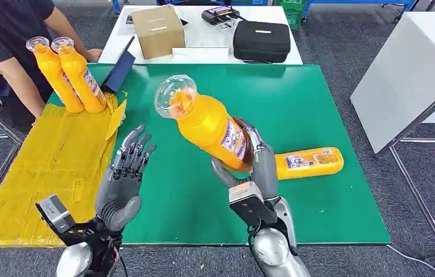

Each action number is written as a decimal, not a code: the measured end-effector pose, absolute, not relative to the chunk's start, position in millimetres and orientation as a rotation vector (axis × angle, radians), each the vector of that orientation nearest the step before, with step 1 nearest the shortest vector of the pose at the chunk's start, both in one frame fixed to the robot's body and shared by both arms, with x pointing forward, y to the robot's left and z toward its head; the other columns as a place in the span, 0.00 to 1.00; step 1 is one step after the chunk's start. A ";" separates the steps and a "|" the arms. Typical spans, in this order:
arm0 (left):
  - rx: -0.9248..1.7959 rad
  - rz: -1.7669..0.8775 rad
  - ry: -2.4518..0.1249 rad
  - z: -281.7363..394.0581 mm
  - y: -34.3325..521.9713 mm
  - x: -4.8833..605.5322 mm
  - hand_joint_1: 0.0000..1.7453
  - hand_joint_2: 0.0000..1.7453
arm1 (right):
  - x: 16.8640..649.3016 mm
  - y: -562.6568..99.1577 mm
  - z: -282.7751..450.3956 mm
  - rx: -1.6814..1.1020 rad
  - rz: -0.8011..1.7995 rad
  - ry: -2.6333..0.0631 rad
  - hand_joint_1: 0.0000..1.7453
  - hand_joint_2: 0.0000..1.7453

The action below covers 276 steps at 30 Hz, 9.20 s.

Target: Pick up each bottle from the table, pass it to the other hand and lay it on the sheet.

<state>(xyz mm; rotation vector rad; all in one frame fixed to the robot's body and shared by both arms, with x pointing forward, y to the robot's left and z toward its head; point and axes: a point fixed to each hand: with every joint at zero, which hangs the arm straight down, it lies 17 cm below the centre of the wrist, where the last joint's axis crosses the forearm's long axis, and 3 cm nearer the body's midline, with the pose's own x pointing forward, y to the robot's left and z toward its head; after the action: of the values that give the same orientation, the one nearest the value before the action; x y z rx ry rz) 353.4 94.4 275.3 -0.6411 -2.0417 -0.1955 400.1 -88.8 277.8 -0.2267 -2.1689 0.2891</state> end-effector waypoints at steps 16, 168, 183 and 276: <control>-0.701 -0.154 -2.052 279.3 97.7 343.9 0.00 1.00 | 380.4 14.6 259.3 -0.038 0.510 -2.119 1.00 1.00; 1.223 -1.377 -1.208 10.2 344.8 433.7 0.00 0.00 | 322.0 2.6 251.7 -0.136 0.813 -2.229 0.00 1.00; 1.031 -0.871 -1.566 69.5 337.1 438.7 0.00 0.00 | 322.4 -0.1 249.5 -0.166 0.819 -2.230 0.00 1.00; -0.331 0.145 -1.925 187.0 298.7 418.3 0.00 0.00 | 493.0 -411.0 59.8 -0.927 1.180 -1.188 0.00 1.00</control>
<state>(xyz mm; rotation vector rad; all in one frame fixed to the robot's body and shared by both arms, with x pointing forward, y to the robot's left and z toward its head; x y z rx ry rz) 418.3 298.7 187.0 -0.3310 -1.9248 0.1445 493.0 -411.0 59.8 -0.9270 -1.1878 1.1797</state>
